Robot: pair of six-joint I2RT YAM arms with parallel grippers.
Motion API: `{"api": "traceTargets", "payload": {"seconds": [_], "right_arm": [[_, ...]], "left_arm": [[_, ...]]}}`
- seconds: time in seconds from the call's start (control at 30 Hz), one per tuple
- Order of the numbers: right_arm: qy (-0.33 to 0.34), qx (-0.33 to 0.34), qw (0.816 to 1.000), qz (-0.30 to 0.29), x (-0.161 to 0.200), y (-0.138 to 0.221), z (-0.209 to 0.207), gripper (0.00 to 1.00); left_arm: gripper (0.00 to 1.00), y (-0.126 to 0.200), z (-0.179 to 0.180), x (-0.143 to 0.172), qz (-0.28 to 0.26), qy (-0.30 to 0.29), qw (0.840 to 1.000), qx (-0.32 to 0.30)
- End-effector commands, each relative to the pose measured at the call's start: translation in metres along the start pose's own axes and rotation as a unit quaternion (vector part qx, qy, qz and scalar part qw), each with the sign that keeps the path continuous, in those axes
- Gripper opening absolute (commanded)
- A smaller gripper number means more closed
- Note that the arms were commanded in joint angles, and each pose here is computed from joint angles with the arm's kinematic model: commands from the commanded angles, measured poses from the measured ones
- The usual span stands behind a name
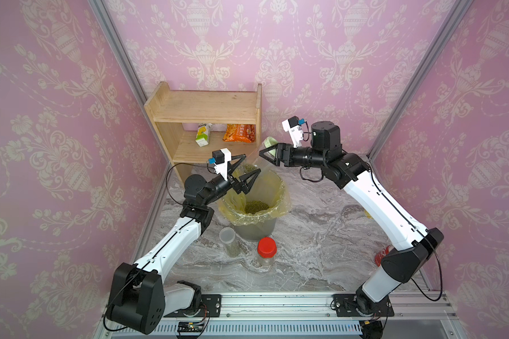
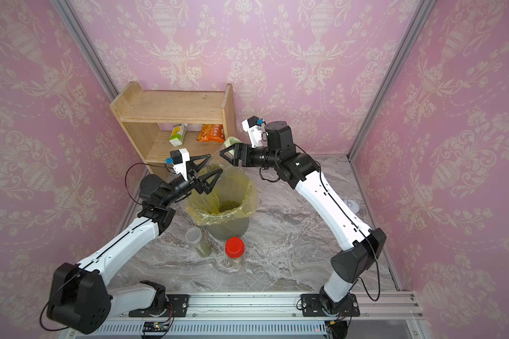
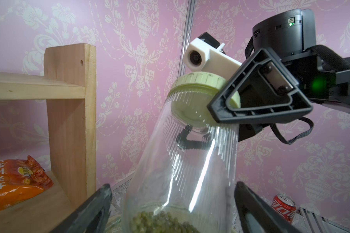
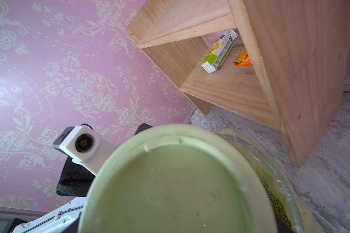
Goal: Empty moldy mung beans from jars
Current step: Pick up the jar from the center of the board.
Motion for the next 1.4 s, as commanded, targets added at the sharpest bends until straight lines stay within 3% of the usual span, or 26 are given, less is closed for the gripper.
{"api": "traceTargets", "payload": {"seconds": [0.0, 0.57, 0.9, 1.0, 1.17, 1.3, 1.37], "right_arm": [[0.03, -0.041, 0.997, -0.056, -0.035, 0.013, 0.028, 0.5], [0.02, -0.068, 0.997, -0.037, -0.029, -0.002, 0.034, 0.5], [0.0, -0.088, 0.996, -0.026, -0.021, -0.006, 0.036, 0.5], [-0.003, -0.091, 0.996, -0.024, -0.02, -0.006, 0.036, 0.5], [-0.009, -0.097, 0.995, -0.018, -0.017, -0.009, 0.036, 0.5], [-0.012, -0.106, 0.994, -0.013, -0.015, -0.011, 0.037, 0.5], [-0.014, -0.111, 0.994, -0.011, -0.015, -0.012, 0.037, 0.5]], "left_arm": [[0.95, -0.007, -0.011, -0.008, 0.0, 0.0, 1.0, 0.028], [0.94, -0.023, -0.008, 0.001, 0.015, -0.009, 0.999, 0.039], [0.85, -0.02, -0.009, -0.004, -0.008, -0.028, 0.999, 0.036], [0.94, -0.02, -0.008, -0.004, -0.014, -0.031, 0.999, 0.032], [0.98, -0.019, -0.008, -0.005, -0.021, -0.039, 0.999, 0.029], [0.95, -0.018, -0.007, -0.006, -0.026, -0.048, 0.998, 0.029], [0.87, -0.019, -0.007, -0.006, -0.033, -0.05, 0.998, 0.034]]}}
Point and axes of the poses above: each gripper's point midway between its finger pads, its own y axis back along the fingers, its own z axis along the line the jaws close on, x = y × z, the point moved 3 cm from there along y, back along the fingers, and after that the axes turned 14 degrees about y, right-handed, at the moved point
